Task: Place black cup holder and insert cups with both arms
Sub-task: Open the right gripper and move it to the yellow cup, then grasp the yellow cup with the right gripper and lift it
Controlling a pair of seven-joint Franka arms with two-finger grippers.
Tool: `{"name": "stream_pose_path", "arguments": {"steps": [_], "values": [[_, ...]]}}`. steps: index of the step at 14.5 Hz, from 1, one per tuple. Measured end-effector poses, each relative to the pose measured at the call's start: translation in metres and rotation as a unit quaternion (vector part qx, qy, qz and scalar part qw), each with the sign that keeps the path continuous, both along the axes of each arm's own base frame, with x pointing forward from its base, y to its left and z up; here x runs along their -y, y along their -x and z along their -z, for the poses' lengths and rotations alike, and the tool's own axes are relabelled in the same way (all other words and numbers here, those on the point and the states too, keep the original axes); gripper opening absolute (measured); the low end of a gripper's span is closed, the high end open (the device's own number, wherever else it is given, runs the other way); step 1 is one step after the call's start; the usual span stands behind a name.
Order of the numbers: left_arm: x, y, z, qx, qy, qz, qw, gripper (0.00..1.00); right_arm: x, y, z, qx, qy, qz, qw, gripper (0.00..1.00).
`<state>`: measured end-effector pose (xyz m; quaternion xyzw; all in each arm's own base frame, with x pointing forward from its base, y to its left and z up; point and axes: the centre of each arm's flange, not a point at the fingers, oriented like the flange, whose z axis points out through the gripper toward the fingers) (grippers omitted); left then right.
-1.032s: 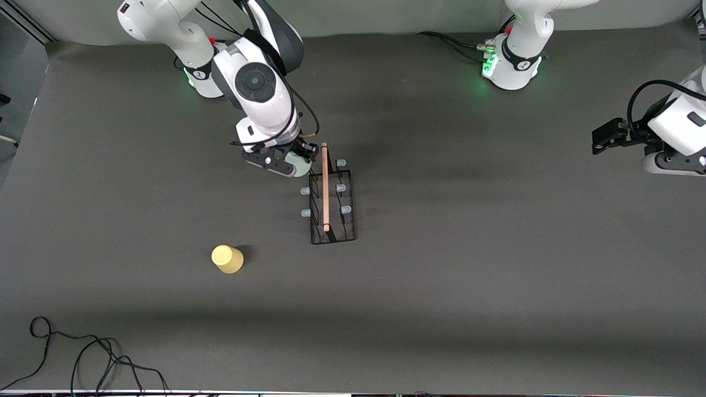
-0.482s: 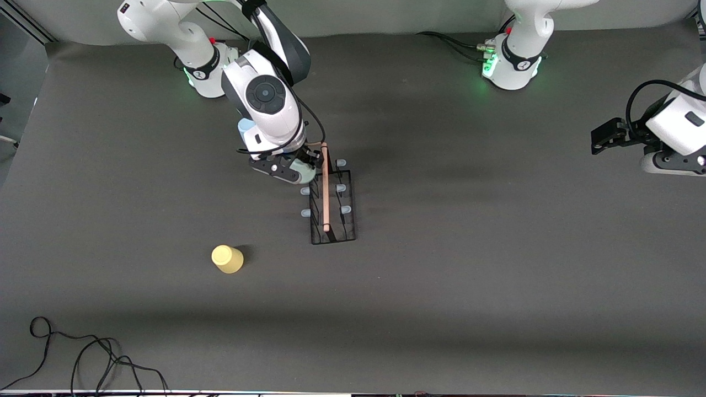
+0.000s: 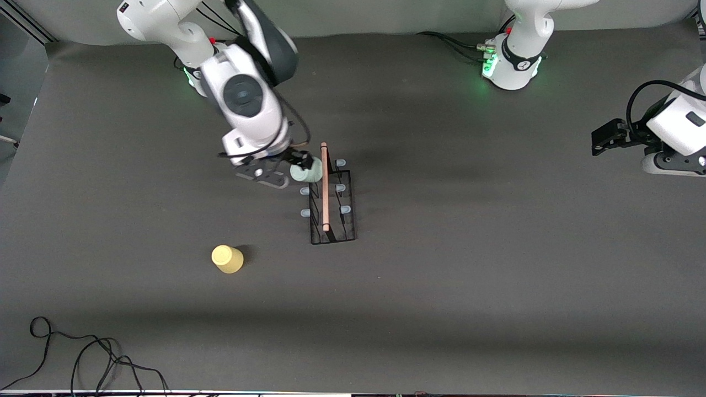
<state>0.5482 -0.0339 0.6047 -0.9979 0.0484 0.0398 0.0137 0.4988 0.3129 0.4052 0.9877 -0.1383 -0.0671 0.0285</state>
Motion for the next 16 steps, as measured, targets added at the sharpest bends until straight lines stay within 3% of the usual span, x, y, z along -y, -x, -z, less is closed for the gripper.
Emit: {"name": "stream_pose_path", "arguments": {"steps": [4, 8, 13, 16], "values": [[0.000, -0.001, 0.000, 0.002, 0.000, 0.000, 1.000, 1.00, 0.108, -0.061, -0.004, 0.024, -0.018, -0.076, 0.997, 1.00], [0.000, -0.001, 0.000, 0.004, 0.000, 0.000, 1.000, 1.00, 0.177, -0.103, 0.049, 0.046, -0.047, -0.089, 0.994, 1.00], [0.000, -0.002, 0.000, 0.005, 0.001, 0.000, 1.000, 1.00, 0.189, -0.125, 0.141, 0.070, -0.009, -0.101, 0.992, 1.00], [0.000, -0.002, 0.000, 0.006, 0.001, 0.000, 1.000, 1.00, 0.185, -0.129, 0.167, 0.086, -0.010, -0.091, 0.992, 1.00]]}}
